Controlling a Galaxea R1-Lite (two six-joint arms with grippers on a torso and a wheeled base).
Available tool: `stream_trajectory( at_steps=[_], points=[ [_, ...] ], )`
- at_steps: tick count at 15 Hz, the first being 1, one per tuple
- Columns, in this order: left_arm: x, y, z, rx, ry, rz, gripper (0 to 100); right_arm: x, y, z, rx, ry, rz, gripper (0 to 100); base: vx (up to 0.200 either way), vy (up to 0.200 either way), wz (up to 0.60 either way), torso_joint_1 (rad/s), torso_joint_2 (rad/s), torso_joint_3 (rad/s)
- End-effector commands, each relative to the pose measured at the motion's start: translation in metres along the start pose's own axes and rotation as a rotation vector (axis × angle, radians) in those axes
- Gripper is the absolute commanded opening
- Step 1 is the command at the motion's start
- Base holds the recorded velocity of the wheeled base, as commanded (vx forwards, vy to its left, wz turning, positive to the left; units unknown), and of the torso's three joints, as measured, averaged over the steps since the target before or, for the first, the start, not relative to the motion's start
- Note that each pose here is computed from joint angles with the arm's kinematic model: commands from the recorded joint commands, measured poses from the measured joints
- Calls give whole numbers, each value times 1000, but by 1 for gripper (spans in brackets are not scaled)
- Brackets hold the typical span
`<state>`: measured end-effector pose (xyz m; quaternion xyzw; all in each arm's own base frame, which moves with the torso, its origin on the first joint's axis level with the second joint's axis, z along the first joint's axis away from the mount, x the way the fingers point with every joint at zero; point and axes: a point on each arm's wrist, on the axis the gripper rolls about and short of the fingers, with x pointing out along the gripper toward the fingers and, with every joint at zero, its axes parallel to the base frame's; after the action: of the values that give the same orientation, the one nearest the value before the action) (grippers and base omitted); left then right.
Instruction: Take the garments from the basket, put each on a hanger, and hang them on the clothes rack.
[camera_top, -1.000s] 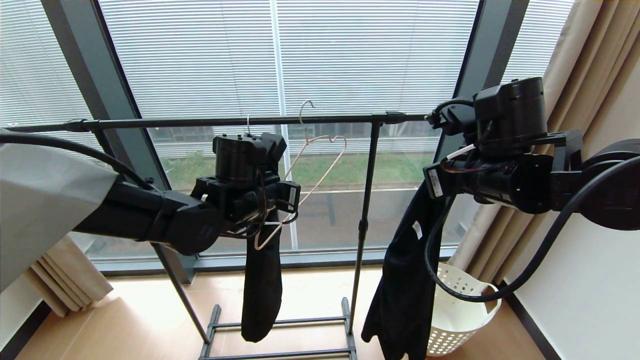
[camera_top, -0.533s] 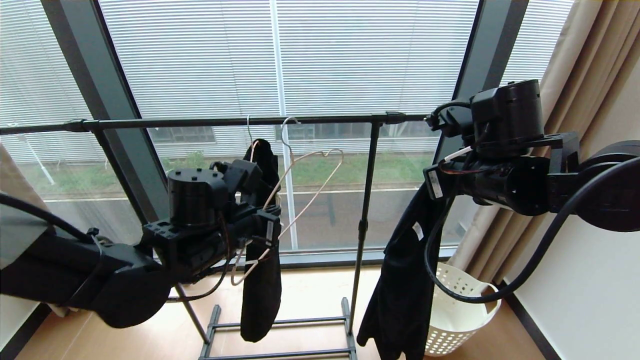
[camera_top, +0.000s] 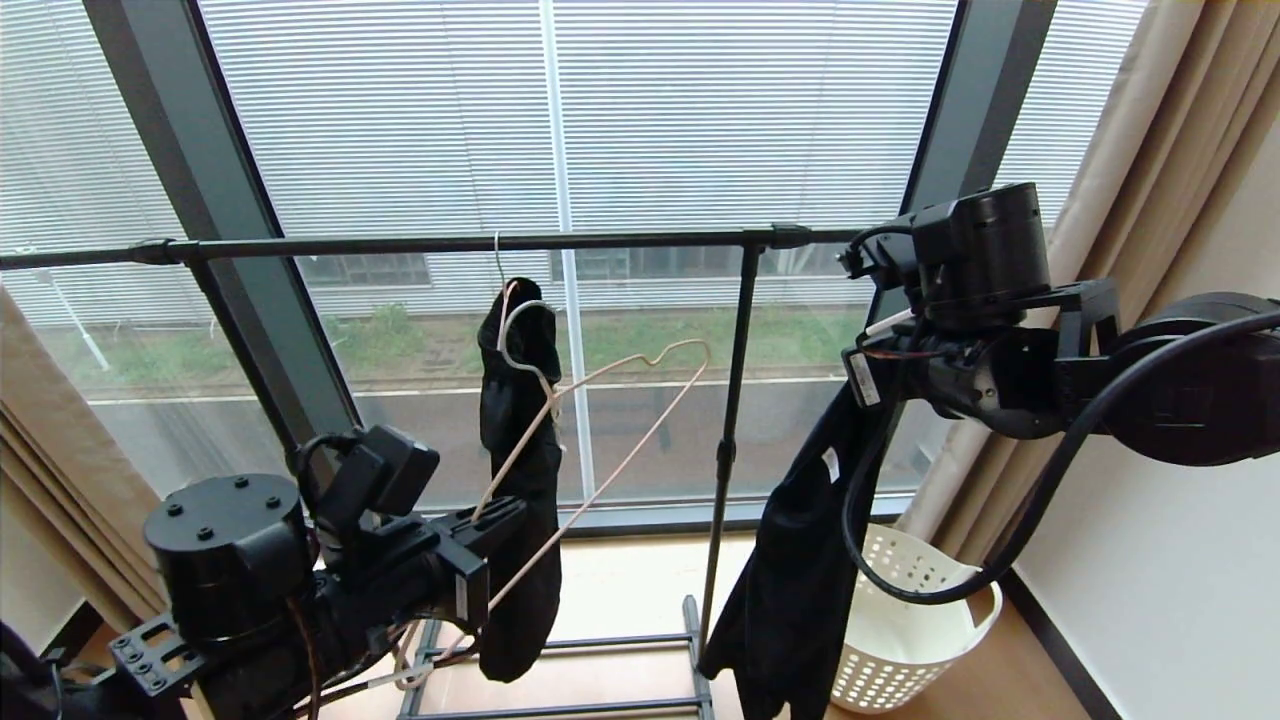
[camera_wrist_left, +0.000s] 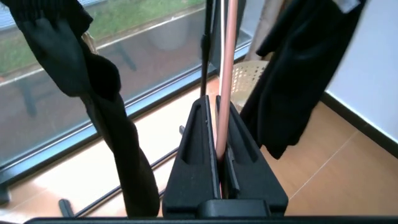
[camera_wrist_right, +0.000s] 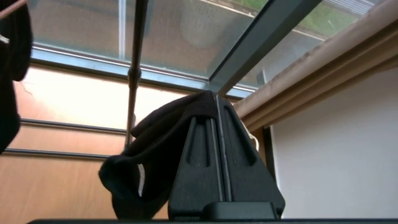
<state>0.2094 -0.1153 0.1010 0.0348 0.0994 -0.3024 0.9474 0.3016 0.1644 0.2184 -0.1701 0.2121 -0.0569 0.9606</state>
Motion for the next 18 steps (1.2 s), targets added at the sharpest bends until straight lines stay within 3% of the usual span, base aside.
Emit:
stream_trajectory(
  at_steps=[1,6,9,14,18],
  points=[
    [-10,-7,-23,-5,73,-44,0,3,3,-2,-7,8,-1,0,0,0,0,0,0,0],
    [-18,-24,-47,16,122,-131,0,10,8,-5,-27,16,-17,0,0,0,0,0,0,0],
    [-17,-30,-46,21,120,-157,0,15,12,-7,-28,17,-26,0,0,0,0,0,0,0],
    [-23,-35,-21,32,13,-171,0,19,16,-11,-41,31,-30,0,0,0,0,0,0,0],
    [-36,-39,1,36,49,-193,0,21,20,-12,-48,35,-36,0,0,0,0,0,0,0]
  ],
)
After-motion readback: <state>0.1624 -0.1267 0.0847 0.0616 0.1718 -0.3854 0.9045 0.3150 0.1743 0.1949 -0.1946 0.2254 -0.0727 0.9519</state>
